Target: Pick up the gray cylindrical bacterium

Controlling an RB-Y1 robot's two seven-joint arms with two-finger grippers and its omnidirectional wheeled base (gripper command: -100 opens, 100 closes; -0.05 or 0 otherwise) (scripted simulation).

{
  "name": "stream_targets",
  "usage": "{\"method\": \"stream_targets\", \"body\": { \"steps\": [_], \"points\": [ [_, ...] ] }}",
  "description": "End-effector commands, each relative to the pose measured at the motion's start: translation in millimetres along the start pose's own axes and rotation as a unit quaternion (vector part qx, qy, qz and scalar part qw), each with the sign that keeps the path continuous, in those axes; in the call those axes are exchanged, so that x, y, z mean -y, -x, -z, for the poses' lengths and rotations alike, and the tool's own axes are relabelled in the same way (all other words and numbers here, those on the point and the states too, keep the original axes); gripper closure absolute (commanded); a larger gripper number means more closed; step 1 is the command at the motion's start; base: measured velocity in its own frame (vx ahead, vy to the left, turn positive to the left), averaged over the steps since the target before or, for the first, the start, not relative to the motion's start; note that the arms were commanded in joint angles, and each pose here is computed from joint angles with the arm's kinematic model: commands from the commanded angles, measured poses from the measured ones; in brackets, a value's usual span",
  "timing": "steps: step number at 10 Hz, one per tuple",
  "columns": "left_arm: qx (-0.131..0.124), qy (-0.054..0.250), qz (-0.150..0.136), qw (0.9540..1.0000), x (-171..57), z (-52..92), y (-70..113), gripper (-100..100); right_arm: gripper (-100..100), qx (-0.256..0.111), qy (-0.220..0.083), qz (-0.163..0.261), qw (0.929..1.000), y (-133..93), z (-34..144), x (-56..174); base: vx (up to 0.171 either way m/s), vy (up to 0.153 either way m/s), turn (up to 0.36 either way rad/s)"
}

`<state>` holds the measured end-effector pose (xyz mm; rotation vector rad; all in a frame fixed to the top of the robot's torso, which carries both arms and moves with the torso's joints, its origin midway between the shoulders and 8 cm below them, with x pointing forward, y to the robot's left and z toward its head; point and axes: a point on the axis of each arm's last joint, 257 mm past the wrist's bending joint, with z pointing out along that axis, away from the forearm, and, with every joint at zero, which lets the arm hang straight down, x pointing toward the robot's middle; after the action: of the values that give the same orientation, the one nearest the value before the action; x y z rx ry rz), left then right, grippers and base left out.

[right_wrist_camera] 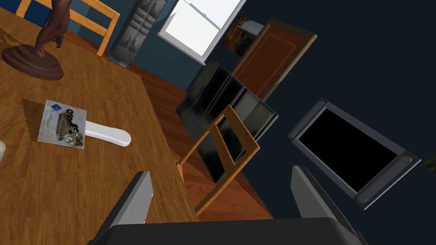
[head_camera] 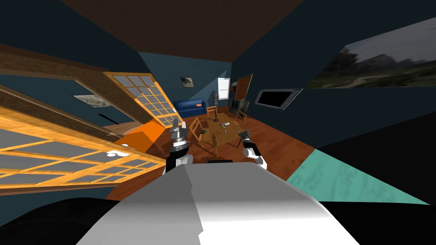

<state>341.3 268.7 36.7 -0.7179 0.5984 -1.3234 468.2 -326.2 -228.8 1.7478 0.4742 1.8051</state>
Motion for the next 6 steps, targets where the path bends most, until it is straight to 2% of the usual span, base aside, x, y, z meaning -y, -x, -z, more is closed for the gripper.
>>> {"method": "stream_targets", "body": {
  "steps": [1, 3, 5, 6],
  "points": [
    [0.0, 0.0, 0.0, 1.0, 0.0, 0.0, 0.0, 0, -100, 0.021, -0.018, -0.047, 0.9985, 15.4, -4.7, 15.2, -0.011, -0.007, 0.086],
    [0.0, 0.0, 0.0, 1.0, 0.0, 0.0, 0.0, 0, -100, 0.043, -0.034, -0.088, 0.9946, 31.8, -7.3, 31.6, -0.016, -0.006, 0.102],
    [0.0, 0.0, 0.0, 1.0, 0.0, 0.0, 0.0, 0, -100, 0.072, -0.059, -0.152, 0.9841, 47.2, -14.9, 57.7, -0.009, -0.004, 0.11],
    [0.0, 0.0, 0.0, 1.0, 0.0, 0.0, 0.0, 0, -100, 0.079, -0.059, -0.167, 0.981, 53.0, -13.1, 60.3, -0.005, -0.004, 0.034]
  ]
}}
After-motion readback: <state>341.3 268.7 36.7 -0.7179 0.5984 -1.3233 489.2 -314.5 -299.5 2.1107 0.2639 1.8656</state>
